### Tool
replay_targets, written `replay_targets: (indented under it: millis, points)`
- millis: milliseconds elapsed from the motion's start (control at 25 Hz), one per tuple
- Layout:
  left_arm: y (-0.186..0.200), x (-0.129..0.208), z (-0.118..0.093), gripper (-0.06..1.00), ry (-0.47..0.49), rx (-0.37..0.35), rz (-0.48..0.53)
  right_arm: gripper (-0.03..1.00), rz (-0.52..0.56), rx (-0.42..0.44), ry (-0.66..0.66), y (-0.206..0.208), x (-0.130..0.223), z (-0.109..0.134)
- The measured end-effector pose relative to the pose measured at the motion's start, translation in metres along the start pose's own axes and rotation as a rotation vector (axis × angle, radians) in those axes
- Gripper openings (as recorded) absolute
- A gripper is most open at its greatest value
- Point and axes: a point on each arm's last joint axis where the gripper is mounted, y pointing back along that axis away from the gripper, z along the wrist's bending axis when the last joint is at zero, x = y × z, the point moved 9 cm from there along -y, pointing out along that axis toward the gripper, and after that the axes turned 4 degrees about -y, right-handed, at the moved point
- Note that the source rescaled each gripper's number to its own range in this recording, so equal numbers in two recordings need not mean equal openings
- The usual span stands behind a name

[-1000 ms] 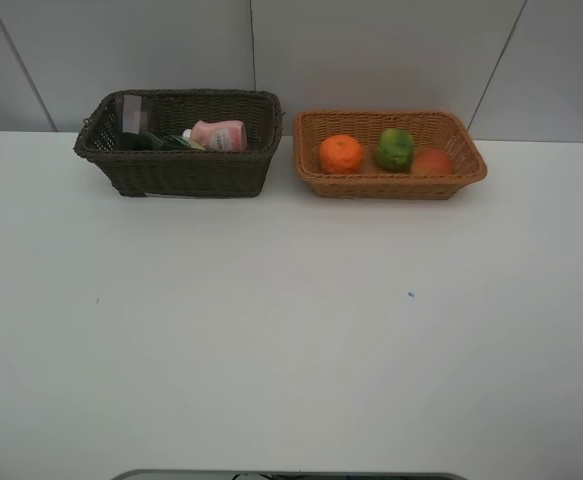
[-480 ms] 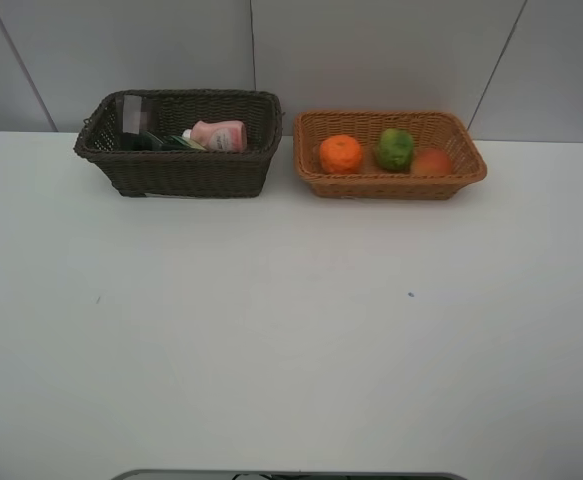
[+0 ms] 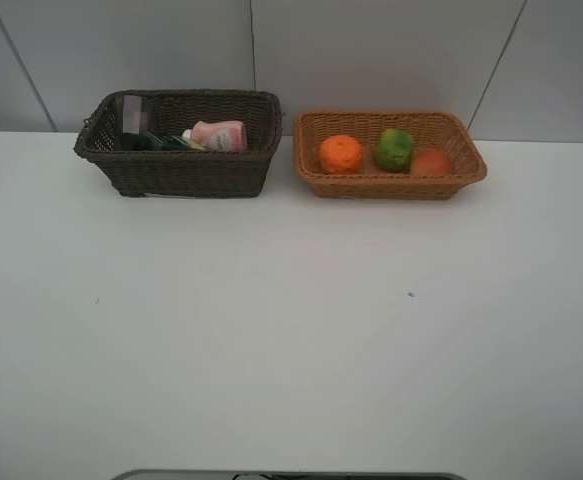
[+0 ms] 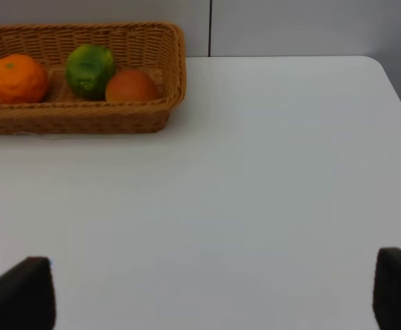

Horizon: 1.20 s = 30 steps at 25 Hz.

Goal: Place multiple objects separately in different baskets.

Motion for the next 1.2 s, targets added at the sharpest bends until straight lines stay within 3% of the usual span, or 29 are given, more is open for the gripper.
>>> replay_targets:
  millis: [360, 1000, 1200]
  points:
    - [0.015, 0.038, -0.005, 0.94, -0.004, 0.025, -0.107, 0.95, 0.000, 0.000, 0.000, 0.000, 0.000, 0.000]
    - [-0.006, 0.074, -0.010, 0.94, -0.004, 0.045, 0.039, 0.95, 0.000, 0.000, 0.000, 0.000, 0.000, 0.000]
    - [-0.010, 0.068, -0.012, 0.94, -0.038, 0.054, -0.001, 0.95, 0.000, 0.000, 0.000, 0.000, 0.000, 0.000]
